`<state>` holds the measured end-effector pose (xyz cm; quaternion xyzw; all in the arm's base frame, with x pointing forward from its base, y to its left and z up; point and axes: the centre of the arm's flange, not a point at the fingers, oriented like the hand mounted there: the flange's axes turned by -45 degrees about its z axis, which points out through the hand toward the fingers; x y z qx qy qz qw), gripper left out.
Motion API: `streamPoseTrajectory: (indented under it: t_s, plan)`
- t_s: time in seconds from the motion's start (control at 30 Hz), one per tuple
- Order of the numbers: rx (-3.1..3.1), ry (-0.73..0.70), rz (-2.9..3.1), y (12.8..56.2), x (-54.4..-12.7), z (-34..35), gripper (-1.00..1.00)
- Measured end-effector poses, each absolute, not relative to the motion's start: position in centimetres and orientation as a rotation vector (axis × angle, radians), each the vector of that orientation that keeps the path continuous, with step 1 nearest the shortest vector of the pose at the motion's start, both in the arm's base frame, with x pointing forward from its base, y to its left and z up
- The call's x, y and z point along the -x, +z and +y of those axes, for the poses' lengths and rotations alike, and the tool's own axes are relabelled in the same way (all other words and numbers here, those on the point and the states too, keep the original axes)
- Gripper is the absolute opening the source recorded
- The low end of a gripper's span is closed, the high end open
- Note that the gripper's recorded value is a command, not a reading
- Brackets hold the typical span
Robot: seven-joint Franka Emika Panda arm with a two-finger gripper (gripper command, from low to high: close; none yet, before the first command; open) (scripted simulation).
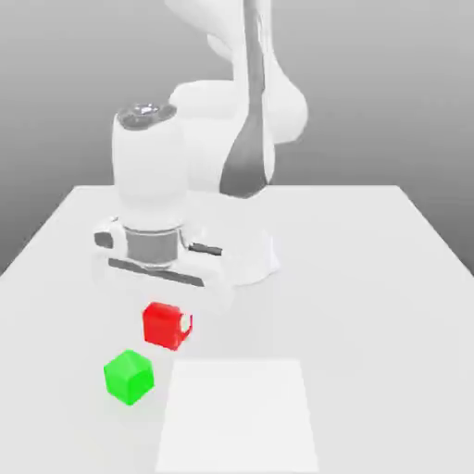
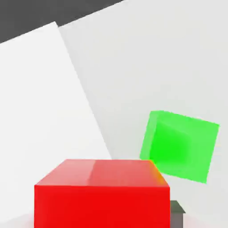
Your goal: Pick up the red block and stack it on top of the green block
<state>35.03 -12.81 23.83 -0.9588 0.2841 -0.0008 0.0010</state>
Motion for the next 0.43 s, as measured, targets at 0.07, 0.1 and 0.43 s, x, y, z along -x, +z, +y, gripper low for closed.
streamPoseTrajectory:
  t_s: [0.07, 0.1, 0.43]
  plan:
    - [2.950, -0.002, 1.078, 24.3, -35.0, -14.7, -1.00]
    - [2.925, -0.002, 1.142, 24.2, -35.0, -15.4, -1.00]
    - [2.900, -0.002, 1.207, 18.5, -35.0, -16.1, 1.00]
